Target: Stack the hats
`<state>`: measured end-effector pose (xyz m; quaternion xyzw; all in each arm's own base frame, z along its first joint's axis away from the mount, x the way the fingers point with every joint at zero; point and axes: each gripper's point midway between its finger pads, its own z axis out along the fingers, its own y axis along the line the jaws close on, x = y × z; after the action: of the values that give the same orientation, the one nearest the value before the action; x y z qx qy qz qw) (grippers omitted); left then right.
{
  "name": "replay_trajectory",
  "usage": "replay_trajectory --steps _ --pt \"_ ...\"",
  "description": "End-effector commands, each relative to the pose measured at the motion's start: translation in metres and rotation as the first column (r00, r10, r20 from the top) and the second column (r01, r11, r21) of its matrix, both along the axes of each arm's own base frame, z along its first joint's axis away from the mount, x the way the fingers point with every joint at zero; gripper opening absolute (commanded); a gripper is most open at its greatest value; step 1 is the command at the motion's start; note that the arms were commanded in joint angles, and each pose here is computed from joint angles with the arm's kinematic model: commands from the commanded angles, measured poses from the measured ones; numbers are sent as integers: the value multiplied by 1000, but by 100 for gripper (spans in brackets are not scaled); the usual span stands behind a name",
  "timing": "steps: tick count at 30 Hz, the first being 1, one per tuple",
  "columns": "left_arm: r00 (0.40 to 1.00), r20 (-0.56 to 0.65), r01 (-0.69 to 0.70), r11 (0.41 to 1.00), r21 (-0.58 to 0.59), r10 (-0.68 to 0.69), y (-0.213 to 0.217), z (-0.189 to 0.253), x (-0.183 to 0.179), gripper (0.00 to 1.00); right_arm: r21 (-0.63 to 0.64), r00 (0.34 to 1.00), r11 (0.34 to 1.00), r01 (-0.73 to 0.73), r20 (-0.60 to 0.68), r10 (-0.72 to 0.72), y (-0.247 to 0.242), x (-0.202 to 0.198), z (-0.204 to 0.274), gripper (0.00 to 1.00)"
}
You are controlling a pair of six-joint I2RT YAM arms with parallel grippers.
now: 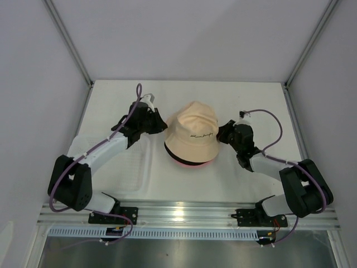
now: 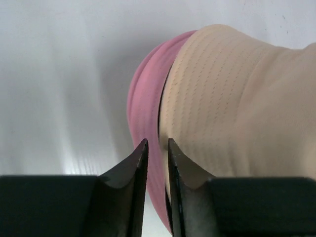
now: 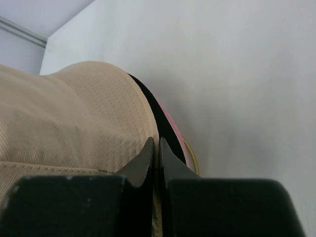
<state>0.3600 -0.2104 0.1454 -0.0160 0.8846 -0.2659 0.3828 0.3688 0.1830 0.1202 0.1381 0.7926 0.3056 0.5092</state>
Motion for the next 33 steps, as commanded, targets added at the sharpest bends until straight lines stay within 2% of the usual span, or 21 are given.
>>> replay_trajectory --steps 1,4,6,7,9,10,12,13,15,16,17,19,20,21,25,28,29,30,33 --pt "997 43 -59 996 63 57 25 3 -7 28 -164 991 985 50 -116 -69 -29 -21 -43 0" --pt "995 87 -59 998 38 56 25 25 -8 48 -179 993 983 37 -104 -57 -27 -18 -26 0" --pt "992 117 -55 998 20 52 24 42 -7 55 -182 996 982 44 -64 -57 -27 -10 1 0" --pt "992 120 -51 999 16 49 23 47 -8 57 -200 995 979 41 -82 -59 -30 -12 4 15" --pt "988 150 -46 999 -2 45 23 62 -10 59 -192 997 979 68 -28 -75 -35 -3 40 47" --pt "985 166 -46 999 -11 47 23 71 -10 61 -216 996 974 70 -47 -82 -42 -5 43 72" --pt "977 206 -55 998 -19 58 28 89 -14 67 -216 992 970 114 -22 -121 -59 -1 77 95" --pt "971 230 -61 998 -25 65 29 101 -14 71 -229 991 965 129 -7 -134 -68 0 89 99" --pt "967 237 -88 996 -9 88 39 110 -20 82 -235 986 958 165 26 -164 -86 0 116 99" --pt "956 264 -132 991 -7 130 49 123 -24 95 -243 979 948 205 36 -202 -105 1 137 99" --pt "957 239 -166 986 -9 164 57 131 -31 99 -256 977 942 215 40 -212 -113 0 146 100" --pt "943 274 -185 982 -35 187 69 160 -48 99 -279 968 927 250 42 -249 -133 -7 171 100" --pt "947 258 -199 980 -5 193 78 162 -60 99 -320 966 913 253 24 -259 -141 -14 172 99" --pt "910 329 -273 962 23 251 109 188 -86 99 -345 958 895 283 51 -283 -150 -22 187 99" --pt "884 370 -346 932 111 284 140 185 -108 99 -372 954 879 298 83 -289 -157 -33 189 99" --pt "862 362 -448 869 212 356 172 154 -119 99 -405 940 851 336 87 -330 -169 -40 175 99" --pt "832 396 -489 851 190 390 184 159 -128 99 -412 940 849 332 71 -333 -169 -43 165 99" --pt "826 402 -494 851 181 395 185 151 -129 100 -406 942 853 328 73 -328 -168 -43 163 100" --pt "828 443 -447 882 150 344 182 138 -138 99 -378 958 881 284 71 -278 -157 -44 157 99"
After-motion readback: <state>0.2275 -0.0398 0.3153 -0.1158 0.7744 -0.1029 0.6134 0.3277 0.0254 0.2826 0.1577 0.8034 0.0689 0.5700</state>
